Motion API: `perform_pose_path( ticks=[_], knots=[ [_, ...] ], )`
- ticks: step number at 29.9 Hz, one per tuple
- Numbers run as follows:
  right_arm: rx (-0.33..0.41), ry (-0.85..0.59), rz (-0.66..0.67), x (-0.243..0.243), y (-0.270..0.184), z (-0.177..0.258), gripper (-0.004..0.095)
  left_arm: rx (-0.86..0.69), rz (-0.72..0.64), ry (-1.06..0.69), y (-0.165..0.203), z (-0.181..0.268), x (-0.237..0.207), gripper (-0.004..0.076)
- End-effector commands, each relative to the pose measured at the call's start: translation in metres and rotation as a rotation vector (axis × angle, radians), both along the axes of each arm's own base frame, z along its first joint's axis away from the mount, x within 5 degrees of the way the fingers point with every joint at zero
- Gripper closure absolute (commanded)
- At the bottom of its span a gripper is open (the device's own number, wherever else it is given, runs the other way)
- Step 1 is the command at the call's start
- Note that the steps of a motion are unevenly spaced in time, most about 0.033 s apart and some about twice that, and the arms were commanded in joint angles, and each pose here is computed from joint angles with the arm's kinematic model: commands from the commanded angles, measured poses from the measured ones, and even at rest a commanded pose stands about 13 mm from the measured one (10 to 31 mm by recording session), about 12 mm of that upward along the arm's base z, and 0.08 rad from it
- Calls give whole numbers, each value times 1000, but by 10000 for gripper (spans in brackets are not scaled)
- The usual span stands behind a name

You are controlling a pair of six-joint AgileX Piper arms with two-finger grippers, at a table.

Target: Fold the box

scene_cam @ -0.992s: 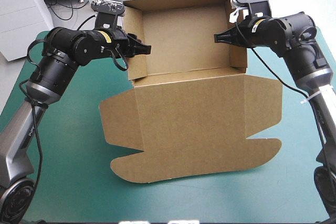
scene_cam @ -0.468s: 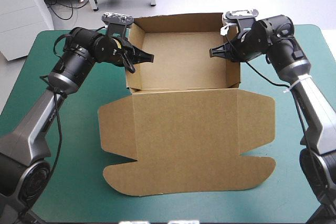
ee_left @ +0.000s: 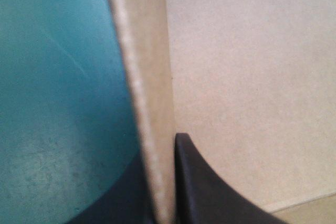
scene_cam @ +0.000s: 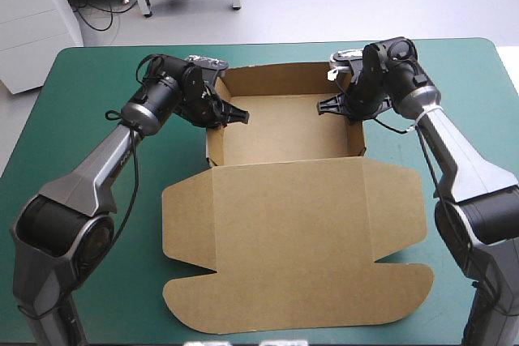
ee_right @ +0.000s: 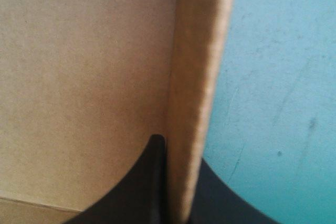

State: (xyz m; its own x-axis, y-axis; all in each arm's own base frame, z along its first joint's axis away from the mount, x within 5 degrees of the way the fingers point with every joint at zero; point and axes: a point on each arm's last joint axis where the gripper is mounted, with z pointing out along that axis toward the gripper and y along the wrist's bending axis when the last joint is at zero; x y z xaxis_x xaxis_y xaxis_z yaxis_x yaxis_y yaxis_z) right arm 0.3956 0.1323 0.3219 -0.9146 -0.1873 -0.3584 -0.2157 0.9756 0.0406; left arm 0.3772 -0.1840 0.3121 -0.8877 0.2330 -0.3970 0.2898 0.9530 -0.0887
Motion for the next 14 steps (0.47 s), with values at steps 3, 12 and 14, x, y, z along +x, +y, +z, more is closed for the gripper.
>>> perform_pose_path(
  ticks=[3, 12, 14],
  knots=[
    [33, -17, 64, 0, 4, 8, 931, -11, -72, -40, -7, 10, -1, 756],
    [18, 48, 63, 12, 9, -21, 931, 18, -72, 30, -12, -19, 10, 756],
    [19, 58, 63, 13, 10, -24, 931, 41, -73, 38, -11, -23, 11, 755]
  ],
)
